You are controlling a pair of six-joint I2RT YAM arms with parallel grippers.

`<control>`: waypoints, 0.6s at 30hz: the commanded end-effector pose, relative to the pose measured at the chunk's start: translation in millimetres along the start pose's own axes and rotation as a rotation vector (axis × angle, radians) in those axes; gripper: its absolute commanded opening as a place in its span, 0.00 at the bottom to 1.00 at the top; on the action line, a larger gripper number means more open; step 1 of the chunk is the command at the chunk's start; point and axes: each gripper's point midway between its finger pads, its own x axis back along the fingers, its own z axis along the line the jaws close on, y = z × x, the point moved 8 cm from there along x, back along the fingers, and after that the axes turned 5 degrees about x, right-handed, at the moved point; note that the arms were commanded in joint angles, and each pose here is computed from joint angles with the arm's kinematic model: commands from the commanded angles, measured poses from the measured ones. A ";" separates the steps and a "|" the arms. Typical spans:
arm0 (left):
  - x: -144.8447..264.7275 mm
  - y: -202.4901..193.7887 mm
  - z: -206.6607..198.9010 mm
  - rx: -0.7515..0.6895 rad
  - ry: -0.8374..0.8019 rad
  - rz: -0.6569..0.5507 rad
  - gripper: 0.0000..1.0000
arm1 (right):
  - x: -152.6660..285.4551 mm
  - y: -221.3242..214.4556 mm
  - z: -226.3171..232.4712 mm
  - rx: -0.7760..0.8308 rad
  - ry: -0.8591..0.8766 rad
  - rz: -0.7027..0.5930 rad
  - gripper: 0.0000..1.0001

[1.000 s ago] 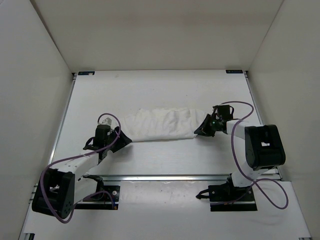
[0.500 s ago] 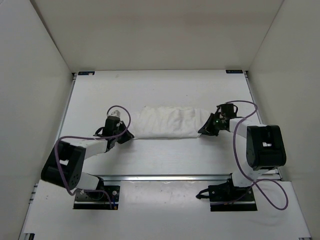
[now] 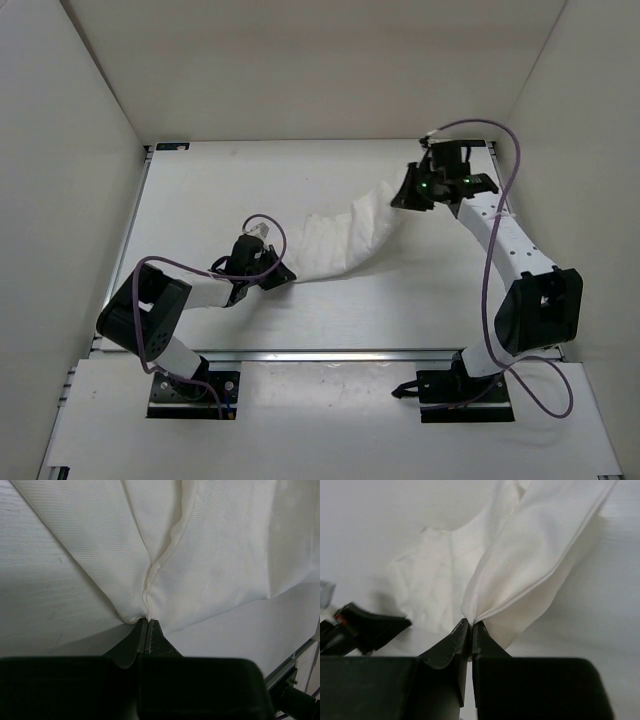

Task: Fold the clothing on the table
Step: Fold the skirt

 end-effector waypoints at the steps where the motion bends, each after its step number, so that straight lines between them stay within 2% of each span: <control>1: -1.9 -5.2 1.3 0.009 0.001 0.017 0.00 | 0.2 2.1 60.0 0.167 0.121 0.015 0.00; 8: 1.0 -4.0 5.1 0.029 0.003 0.002 0.00 | -36.5 -31.8 158.6 0.323 0.346 0.067 0.00; 18: 7.9 -1.0 3.9 0.043 -0.009 -0.027 0.00 | -92.4 -104.1 200.7 0.334 0.486 0.257 0.00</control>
